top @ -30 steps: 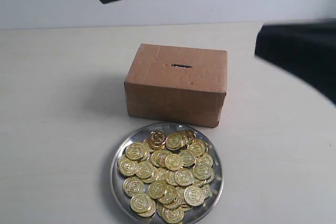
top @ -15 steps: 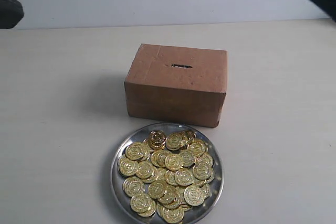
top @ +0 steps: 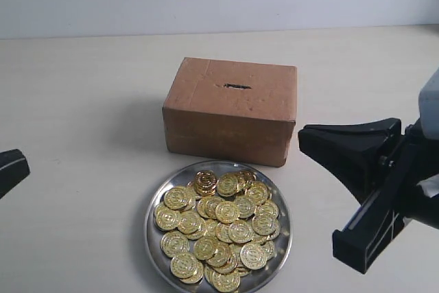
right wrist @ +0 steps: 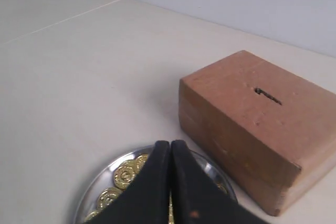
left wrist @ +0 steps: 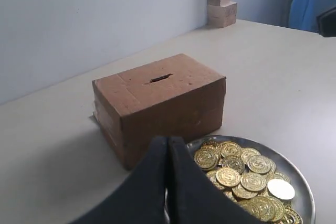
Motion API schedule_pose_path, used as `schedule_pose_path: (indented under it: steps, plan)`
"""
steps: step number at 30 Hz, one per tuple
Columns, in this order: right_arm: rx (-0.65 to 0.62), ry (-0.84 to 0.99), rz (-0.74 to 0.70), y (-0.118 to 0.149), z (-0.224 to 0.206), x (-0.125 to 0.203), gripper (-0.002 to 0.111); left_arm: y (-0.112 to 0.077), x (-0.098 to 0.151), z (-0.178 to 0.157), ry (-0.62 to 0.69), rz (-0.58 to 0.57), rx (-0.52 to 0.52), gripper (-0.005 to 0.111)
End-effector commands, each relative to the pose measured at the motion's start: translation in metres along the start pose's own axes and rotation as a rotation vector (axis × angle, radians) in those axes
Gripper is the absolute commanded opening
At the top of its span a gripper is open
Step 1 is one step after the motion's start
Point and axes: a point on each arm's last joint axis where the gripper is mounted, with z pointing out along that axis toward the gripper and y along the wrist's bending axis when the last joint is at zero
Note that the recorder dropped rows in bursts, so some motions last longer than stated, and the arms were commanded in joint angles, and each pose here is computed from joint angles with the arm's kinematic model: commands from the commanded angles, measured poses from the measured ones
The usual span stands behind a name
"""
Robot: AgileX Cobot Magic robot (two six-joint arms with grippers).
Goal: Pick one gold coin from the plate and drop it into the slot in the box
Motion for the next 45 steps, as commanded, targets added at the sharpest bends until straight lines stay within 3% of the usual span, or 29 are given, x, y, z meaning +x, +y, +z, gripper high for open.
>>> schedule_pose_path:
  steps: [1,8,21,27,32,45]
  plan:
    - [0.086,-0.022,0.033,-0.01,0.0,0.012,0.0,0.003,0.017,-0.001,-0.015,-0.095,-0.038,0.0]
    - [0.119,0.014,0.037,-0.015,-0.002,0.032,0.0,0.0,0.035,-0.002,0.064,-0.216,-0.03,0.0]
    - [0.219,0.081,0.064,-0.029,-0.013,0.078,0.0,0.0,0.036,-0.002,0.078,-0.204,-0.023,0.0]
    - [0.212,0.12,0.137,-0.028,-0.013,0.084,0.0,0.0,0.036,-0.002,0.078,-0.2,-0.023,0.0]
    - [0.185,0.163,0.302,-0.024,-0.013,0.089,0.0,0.0,0.036,-0.002,0.078,-0.2,-0.023,0.0]
    - [0.185,0.163,0.314,-0.024,-0.013,0.089,0.0,0.003,0.032,-0.006,0.027,-0.208,-0.053,0.0]
